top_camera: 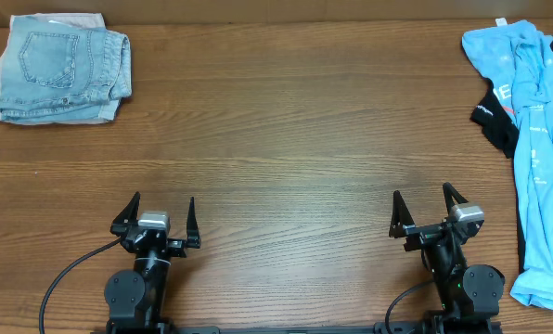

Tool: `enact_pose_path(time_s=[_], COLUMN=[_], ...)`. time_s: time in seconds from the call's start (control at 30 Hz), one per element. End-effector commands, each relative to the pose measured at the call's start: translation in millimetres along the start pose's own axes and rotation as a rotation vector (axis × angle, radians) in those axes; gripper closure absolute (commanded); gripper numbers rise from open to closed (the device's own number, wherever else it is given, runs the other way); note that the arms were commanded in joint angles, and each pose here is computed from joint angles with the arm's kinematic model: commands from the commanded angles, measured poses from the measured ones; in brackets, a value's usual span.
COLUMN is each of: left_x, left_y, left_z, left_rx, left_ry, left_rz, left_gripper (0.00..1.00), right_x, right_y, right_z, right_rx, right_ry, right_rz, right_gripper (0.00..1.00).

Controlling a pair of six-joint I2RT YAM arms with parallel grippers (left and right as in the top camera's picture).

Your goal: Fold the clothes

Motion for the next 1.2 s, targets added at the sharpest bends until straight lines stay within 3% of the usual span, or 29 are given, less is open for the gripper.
enact_pose_path(time_s=[0.0, 0.23, 0.47, 0.6, 0.77, 0.93, 1.17], left_x=[0.4, 0.4, 0.4, 0.4, 0.4, 0.4, 0.4], left_y=[1.6, 1.6, 1.6, 1.6, 1.6, 1.6, 1.6], left_z=[0.2, 0.1, 0.1, 0.2, 0.2, 0.2, 0.2], left_rx=[0.010, 0.010, 0.010, 0.010, 0.010, 0.010, 0.010], left_ry=[-0.004, -0.005, -0.005, -0.004, -0.004, -0.004, -0.004], left_rz=[-0.008, -0.009, -0.008, -0.008, -0.008, -0.008, -0.009], left_gripper=[0.00, 0.00, 0.00, 0.00, 0.00, 0.00, 0.00], right_x=[-0.2, 0.4, 15.3, 26.2, 26.3, 37.2, 37.5], right_y=[0.8, 4.6, 55.7, 67.1, 49.5, 21.7, -2.8], right_z=[2.1, -13.1, -39.9, -61.2, -83.0, -118.3, -149.8], right_rx=[0.004, 0.013, -0.076, -0.139, -0.227, -0.263, -0.188], right_ry=[-0.003, -0.073, -0.173, -0.248, -0.352, -0.555, -0.605], right_rz=[-0.003, -0.028, -0.405, -0.505, -0.392, -0.211, -0.006], right_gripper=[0.00, 0.00, 0.00, 0.00, 0.00, 0.00, 0.00])
Point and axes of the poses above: each gripper's point midway between its finger pads, its own x axis back along the fingers, its own y axis along the line the jaws close on, z = x × y, the point moved 3 cm from there along x, back along the fingers, and after that the axes turned 6 degrees about x, right-handed, at the moved point
